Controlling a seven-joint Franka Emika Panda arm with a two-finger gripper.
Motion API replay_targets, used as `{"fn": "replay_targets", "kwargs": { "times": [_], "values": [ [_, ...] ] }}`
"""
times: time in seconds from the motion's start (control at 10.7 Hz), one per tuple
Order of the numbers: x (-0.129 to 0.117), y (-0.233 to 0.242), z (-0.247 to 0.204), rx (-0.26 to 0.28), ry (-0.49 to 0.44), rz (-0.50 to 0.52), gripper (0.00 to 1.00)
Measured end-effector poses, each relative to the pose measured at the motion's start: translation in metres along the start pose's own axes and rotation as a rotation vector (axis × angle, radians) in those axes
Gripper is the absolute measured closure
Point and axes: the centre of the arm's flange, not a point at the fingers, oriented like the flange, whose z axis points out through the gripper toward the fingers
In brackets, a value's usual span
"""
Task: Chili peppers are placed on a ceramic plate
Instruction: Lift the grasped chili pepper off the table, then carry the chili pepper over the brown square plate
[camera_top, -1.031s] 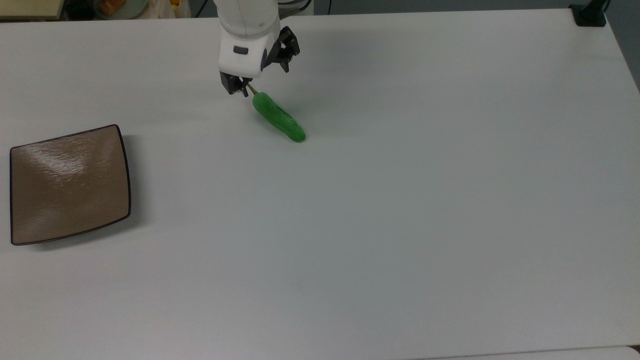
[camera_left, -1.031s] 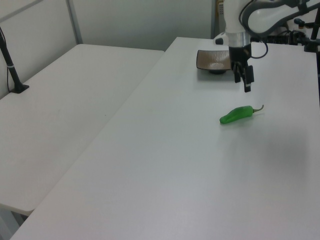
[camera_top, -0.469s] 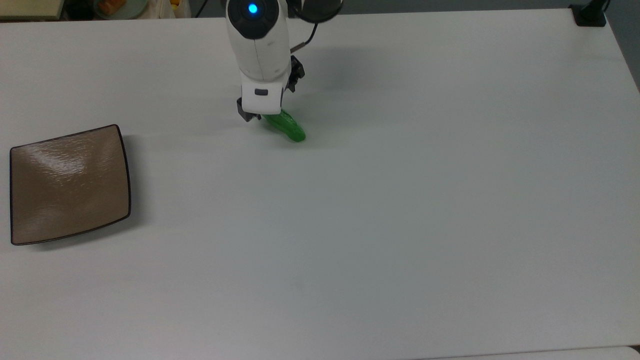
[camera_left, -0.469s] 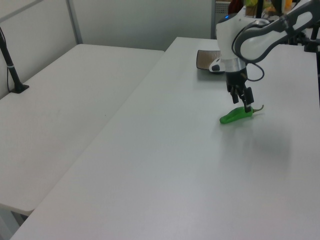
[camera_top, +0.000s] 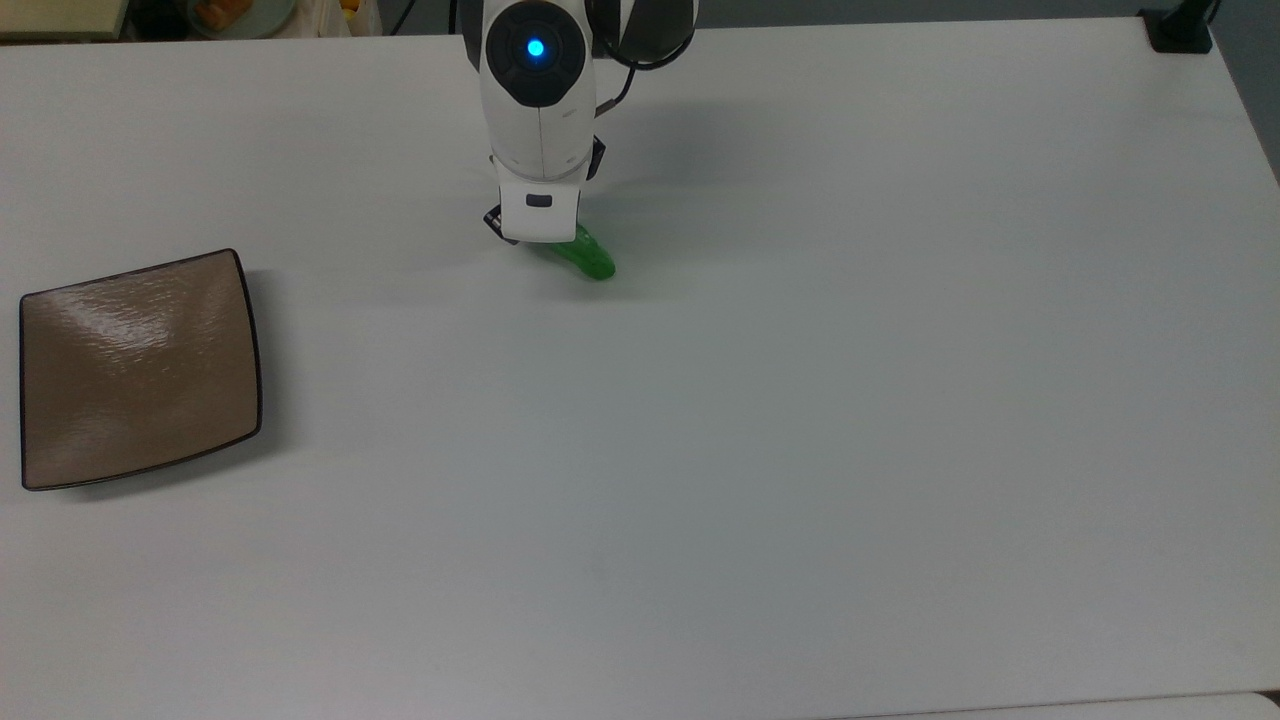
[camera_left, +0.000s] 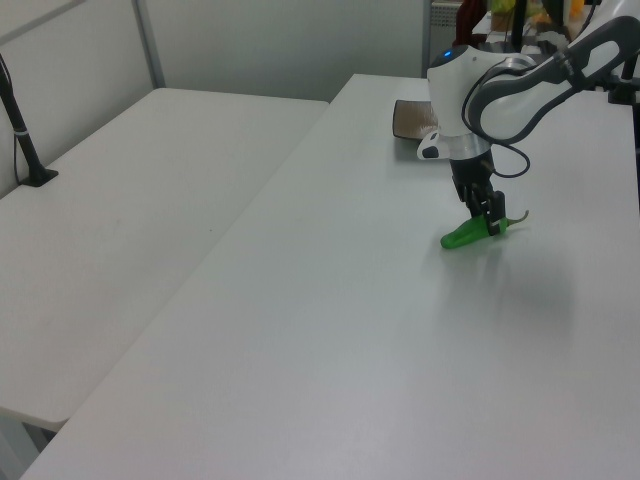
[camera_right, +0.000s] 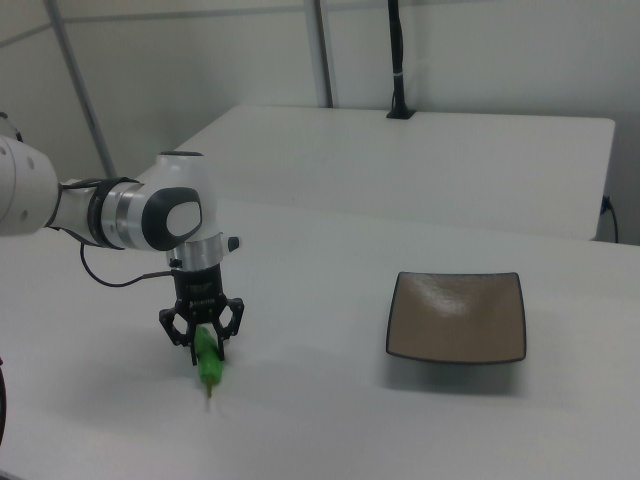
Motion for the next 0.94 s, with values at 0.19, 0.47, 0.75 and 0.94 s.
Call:
{"fn": "replay_targets", "kwargs": {
  "times": [0.19, 0.47, 0.75, 0.94],
  "values": [
    [0.000, 0.000, 0.000, -0.001, 0.000, -0.001, 0.64],
    [0.001, -0.001, -0.002, -0.003, 0.002, -0.002, 0.65],
    [-0.004, 0.005, -0.031, -0.038, 0.042, 0.011, 0.65],
    [-0.020, 0.029, -0.086, -0.091, 0.107, 0.063, 0.65]
  ]
}}
